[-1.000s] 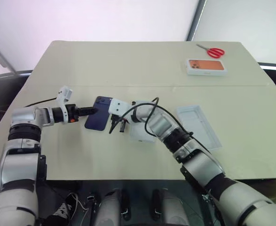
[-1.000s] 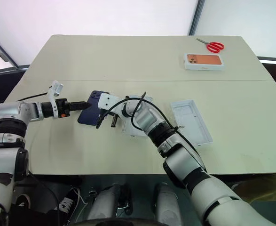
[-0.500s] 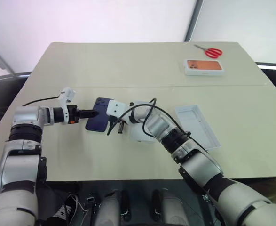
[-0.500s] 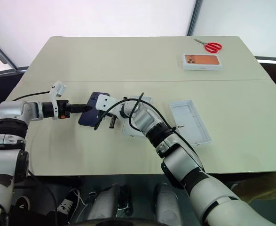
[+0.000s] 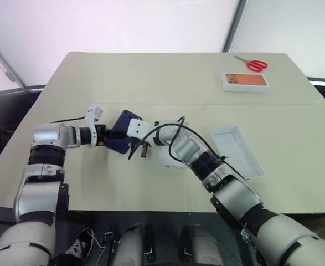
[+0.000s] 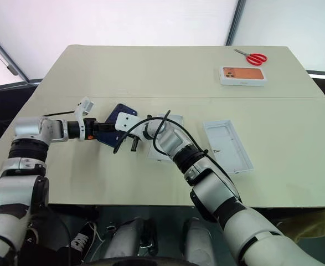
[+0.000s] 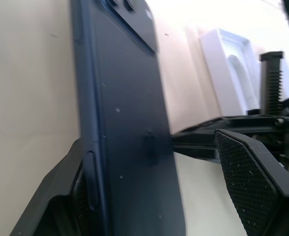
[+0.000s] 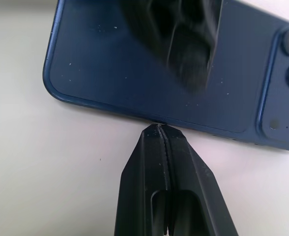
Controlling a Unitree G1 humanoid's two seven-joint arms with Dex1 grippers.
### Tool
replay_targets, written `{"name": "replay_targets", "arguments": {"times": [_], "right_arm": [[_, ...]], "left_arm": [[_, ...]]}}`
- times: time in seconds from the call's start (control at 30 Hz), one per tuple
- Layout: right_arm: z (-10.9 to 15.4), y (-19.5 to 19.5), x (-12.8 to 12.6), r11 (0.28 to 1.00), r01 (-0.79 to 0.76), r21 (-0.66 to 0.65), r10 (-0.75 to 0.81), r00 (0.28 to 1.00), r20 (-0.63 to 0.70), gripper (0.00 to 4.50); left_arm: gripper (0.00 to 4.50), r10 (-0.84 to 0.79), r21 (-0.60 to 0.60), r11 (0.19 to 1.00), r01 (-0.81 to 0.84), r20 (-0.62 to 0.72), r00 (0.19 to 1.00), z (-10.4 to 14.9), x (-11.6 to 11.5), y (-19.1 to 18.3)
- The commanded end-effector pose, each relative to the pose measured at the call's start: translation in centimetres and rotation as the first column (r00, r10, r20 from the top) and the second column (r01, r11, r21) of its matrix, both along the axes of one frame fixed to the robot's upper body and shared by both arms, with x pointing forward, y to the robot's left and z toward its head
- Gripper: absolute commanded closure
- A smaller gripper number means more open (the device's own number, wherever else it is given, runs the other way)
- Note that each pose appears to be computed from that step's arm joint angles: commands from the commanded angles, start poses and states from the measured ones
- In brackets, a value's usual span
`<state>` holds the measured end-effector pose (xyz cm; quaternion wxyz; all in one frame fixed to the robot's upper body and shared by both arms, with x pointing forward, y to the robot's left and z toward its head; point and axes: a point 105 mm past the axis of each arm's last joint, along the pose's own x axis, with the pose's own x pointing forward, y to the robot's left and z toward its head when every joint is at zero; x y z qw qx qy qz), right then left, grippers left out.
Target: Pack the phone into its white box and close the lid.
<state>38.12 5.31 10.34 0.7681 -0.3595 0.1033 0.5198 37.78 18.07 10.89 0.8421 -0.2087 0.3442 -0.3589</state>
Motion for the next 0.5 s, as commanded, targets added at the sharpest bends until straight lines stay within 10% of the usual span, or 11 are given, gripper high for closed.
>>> {"name": "replay_targets", "arguments": {"times": [0.03,0.3,0.5], "right_arm": [[1.8,1.0,0.0,0.999,-0.036,0.019,0.035,0.998,0.061,4.50],[2.0,0.8,0.2,0.999,-0.030,0.027,0.028,0.997,0.066,4.50],[1.9,0.7,0.3,0.999,-0.029,0.023,0.027,0.997,0.070,4.50]], "left_arm": [[0.94,0.018,-0.021,1.000,-0.022,-0.173,0.985,-4.2,-1.7,-0.6],[0.94,0.094,-0.057,0.993,-0.105,-0.174,0.980,-4.3,-1.7,1.1],[3.78,0.113,-0.089,0.987,-0.131,-0.190,0.975,-4.3,-1.9,1.3]]}}
